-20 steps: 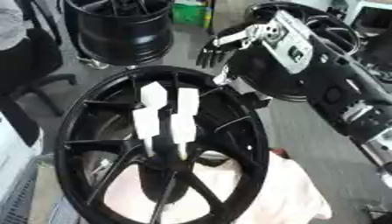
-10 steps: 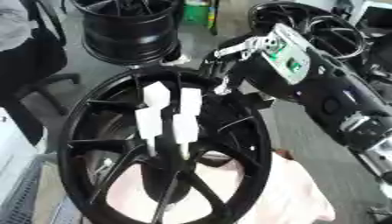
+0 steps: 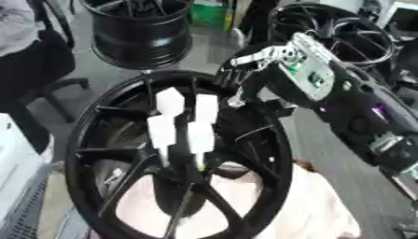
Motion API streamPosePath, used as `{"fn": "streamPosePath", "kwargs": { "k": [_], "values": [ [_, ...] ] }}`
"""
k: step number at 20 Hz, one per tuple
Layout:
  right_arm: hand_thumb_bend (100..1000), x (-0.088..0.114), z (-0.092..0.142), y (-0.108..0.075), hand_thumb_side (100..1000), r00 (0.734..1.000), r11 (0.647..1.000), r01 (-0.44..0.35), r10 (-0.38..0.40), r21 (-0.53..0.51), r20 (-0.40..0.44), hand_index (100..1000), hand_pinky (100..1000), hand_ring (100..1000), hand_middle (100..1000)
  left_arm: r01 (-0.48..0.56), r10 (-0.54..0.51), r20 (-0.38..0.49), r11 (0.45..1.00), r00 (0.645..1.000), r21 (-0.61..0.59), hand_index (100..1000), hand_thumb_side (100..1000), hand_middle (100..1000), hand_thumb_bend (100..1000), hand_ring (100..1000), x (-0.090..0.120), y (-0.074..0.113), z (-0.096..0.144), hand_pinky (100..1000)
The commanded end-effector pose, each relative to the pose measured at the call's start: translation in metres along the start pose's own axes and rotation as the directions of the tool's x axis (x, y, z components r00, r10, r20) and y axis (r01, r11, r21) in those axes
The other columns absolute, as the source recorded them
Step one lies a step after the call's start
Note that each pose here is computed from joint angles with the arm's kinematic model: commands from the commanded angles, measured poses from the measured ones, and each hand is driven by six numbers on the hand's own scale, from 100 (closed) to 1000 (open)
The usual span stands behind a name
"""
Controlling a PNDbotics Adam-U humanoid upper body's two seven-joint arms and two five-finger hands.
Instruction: Pull the pin out of the wheel hub.
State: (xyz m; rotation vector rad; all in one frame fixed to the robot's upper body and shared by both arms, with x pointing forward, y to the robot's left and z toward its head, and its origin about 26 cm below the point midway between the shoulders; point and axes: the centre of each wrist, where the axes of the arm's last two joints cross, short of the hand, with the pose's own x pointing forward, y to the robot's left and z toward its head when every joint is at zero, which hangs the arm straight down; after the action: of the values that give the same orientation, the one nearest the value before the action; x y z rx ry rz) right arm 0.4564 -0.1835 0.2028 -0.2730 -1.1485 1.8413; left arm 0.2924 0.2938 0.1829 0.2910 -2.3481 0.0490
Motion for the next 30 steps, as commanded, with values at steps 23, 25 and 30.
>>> {"fn": "streamPosePath", "kwargs": {
  "k": [23,25,30],
  "values": [
    [387,0.025,0.02,-0.014,277,0.986,0.988,-0.141,0.134,-0.065,-0.096,895,894,861,835,0.009,-0.009,0.011,1.0,1.0,-0.005,861,716,633,109,803,0.005,0.001,-0.002,760],
    [391,0.028,0.027,-0.021,273,0.982,0.984,-0.168,0.162,-0.062,-0.094,897,896,862,836,0.009,-0.009,0.009,1.0,1.0,-0.004,861,716,633,109,803,0.005,0.001,-0.001,760],
    [398,0.034,0.043,-0.037,272,0.977,0.978,-0.204,0.201,-0.042,-0.069,898,899,865,841,0.015,-0.015,0.009,1.0,1.0,0.001,861,715,633,109,802,0.005,0.002,-0.001,761]
  ]
}}
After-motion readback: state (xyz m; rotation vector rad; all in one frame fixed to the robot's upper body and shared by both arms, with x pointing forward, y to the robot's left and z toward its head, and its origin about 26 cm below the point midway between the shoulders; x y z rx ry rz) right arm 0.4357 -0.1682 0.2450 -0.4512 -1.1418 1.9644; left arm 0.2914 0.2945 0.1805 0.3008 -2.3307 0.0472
